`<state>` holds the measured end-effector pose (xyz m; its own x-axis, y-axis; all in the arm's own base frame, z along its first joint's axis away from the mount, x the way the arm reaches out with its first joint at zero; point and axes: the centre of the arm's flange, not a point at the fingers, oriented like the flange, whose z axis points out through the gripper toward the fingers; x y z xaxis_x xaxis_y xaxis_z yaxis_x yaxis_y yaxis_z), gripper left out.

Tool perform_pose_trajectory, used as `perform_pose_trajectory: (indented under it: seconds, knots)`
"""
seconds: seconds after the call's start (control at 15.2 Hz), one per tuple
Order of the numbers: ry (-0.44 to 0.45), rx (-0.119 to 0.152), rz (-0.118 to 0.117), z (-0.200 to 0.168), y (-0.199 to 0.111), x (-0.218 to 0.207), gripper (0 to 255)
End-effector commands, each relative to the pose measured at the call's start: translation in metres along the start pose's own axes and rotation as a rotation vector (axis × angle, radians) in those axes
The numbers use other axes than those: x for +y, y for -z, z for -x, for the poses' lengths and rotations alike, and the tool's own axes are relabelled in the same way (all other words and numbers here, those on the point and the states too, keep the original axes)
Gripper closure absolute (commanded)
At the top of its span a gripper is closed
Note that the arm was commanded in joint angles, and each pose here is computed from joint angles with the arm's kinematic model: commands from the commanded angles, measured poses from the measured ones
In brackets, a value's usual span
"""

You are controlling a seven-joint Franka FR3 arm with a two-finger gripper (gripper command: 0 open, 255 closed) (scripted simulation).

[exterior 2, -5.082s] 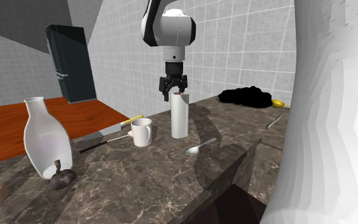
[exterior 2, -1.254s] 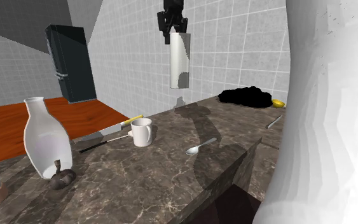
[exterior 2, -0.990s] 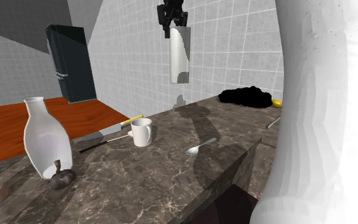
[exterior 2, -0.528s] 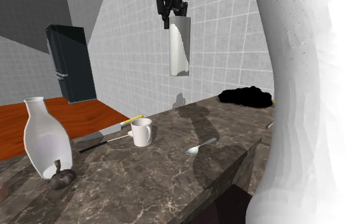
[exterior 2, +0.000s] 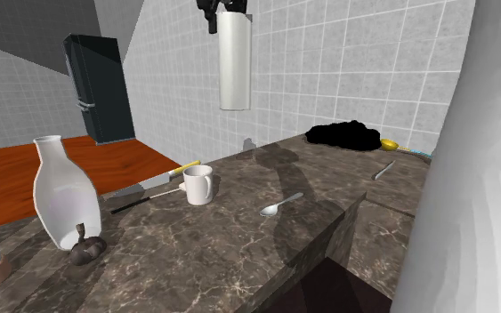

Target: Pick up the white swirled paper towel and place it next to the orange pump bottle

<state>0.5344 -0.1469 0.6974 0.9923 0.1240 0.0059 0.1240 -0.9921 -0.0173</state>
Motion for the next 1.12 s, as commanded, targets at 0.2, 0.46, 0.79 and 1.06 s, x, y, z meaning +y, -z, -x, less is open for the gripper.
perform_pose_trajectory:
  seconds: [0.2,0.46,0.79,1.06]
  knots:
    - [0.000,0.001,0.001,0.023,-0.001,-0.064,255]
    - [0.000,0.001,0.001,0.041,-0.002,-0.113,255]
    - [0.000,0.001,0.001,0.064,-0.003,-0.176,255]
    - [0.000,0.001,0.001,0.081,-0.004,-0.225,255]
